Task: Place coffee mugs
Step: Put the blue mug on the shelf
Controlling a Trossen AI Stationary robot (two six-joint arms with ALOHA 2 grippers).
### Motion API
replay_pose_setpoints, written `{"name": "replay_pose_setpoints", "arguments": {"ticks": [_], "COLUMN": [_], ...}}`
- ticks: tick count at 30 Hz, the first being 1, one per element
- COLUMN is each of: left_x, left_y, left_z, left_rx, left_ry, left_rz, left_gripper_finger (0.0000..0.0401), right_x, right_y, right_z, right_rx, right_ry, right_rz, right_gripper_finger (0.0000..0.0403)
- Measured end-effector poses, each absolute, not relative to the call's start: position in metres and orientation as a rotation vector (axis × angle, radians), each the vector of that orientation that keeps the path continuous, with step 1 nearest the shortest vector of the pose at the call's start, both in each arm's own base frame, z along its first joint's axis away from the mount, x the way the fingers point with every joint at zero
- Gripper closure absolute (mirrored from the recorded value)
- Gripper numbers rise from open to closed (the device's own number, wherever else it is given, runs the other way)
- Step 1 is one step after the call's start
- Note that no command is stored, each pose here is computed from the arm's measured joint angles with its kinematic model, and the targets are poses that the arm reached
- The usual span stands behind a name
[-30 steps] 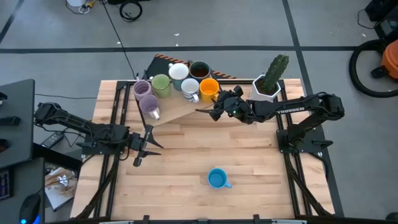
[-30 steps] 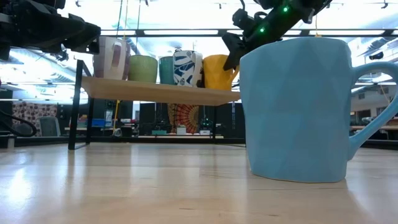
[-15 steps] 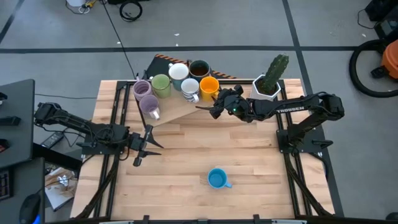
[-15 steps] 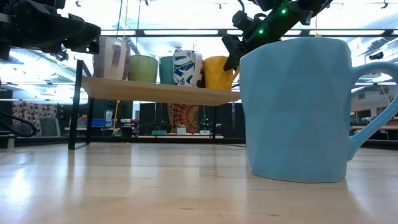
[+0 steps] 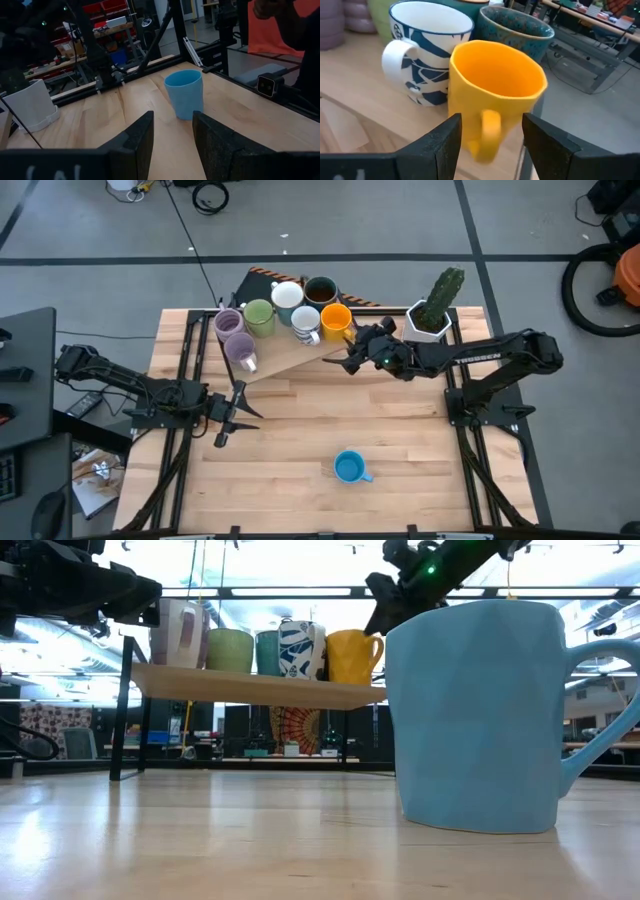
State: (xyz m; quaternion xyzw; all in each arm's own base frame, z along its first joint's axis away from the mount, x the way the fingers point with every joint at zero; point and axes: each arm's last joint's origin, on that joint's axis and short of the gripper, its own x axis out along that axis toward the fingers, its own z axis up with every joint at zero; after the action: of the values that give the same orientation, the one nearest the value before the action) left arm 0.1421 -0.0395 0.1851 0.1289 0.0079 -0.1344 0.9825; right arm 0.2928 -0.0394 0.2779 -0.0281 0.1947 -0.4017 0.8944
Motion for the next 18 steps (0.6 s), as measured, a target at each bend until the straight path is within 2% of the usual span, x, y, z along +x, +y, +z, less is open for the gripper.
{"name": "replay_pose_setpoints", "arguments": {"ticks": [10, 14, 18], "left_x": [0.142, 0.142, 0.145], "left_y": [-0.039, -0.039, -0.036], "left_z": [0.185, 0.187, 0.197], "left_rx": [0.252, 0.247, 0.202], "left_ry": [0.017, -0.004, -0.029], "left_rz": [-0.27, -0.242, -0.139], "left_gripper_finger": [0.026, 0.026, 0.026], "right_x": [0.269, 0.262, 0.255], "right_y": [-0.022, -0.014, -0.008], "right_z": [0.301, 0.307, 0.311], "right_rx": [-0.093, -0.11, -0.182], "right_ry": [0.373, 0.379, 0.427], "right_rz": [-0.858, -0.771, -0.644], "right_gripper_finger": [0.0189, 0.0189, 0.0189]}}
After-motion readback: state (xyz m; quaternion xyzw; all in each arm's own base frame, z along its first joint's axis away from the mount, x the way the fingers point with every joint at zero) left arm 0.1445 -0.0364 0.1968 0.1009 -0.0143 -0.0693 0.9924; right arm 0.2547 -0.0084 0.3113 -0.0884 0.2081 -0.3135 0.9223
